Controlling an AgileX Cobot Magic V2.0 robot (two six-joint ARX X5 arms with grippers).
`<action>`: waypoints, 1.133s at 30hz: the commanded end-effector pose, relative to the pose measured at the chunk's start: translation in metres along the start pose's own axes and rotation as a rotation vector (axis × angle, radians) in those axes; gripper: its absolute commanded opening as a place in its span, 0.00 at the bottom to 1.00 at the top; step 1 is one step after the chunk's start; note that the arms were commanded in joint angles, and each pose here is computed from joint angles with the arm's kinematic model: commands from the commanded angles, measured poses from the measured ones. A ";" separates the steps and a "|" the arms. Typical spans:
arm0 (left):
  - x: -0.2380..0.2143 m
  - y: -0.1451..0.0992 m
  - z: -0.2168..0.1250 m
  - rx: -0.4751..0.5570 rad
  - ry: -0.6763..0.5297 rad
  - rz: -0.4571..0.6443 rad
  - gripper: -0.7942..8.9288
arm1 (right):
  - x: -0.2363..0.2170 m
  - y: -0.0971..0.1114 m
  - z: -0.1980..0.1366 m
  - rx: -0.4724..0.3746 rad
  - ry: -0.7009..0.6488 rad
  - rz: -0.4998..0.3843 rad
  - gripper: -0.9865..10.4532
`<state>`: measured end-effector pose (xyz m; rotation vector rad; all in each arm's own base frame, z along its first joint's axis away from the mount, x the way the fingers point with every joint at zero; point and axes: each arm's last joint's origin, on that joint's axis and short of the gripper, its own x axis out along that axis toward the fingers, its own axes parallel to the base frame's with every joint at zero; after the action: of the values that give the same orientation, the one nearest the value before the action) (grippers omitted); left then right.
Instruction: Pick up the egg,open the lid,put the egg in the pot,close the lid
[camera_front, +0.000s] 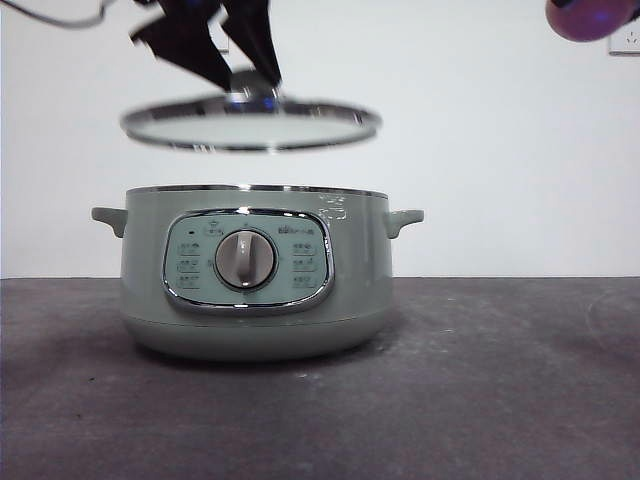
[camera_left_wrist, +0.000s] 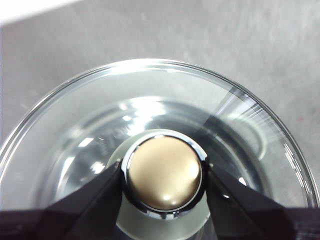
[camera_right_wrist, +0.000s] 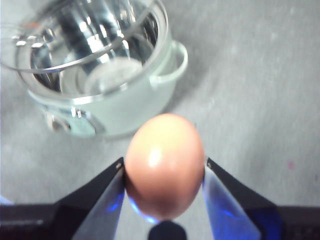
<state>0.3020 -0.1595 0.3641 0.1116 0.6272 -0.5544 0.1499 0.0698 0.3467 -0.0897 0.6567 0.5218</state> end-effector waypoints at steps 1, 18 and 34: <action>-0.044 0.003 0.017 0.012 -0.114 0.039 0.07 | 0.002 0.001 0.006 -0.003 -0.057 0.012 0.08; -0.225 -0.007 -0.031 0.056 -0.219 0.157 0.07 | 0.146 0.053 0.101 -0.140 0.045 0.232 0.07; -0.236 -0.009 -0.043 0.050 -0.169 0.153 0.07 | 0.286 0.086 0.085 -0.307 0.187 0.165 0.07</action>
<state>0.1218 -0.0506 0.4577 0.1607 0.5107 -0.4248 0.3453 0.2867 0.2516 -0.3604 0.7782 0.7734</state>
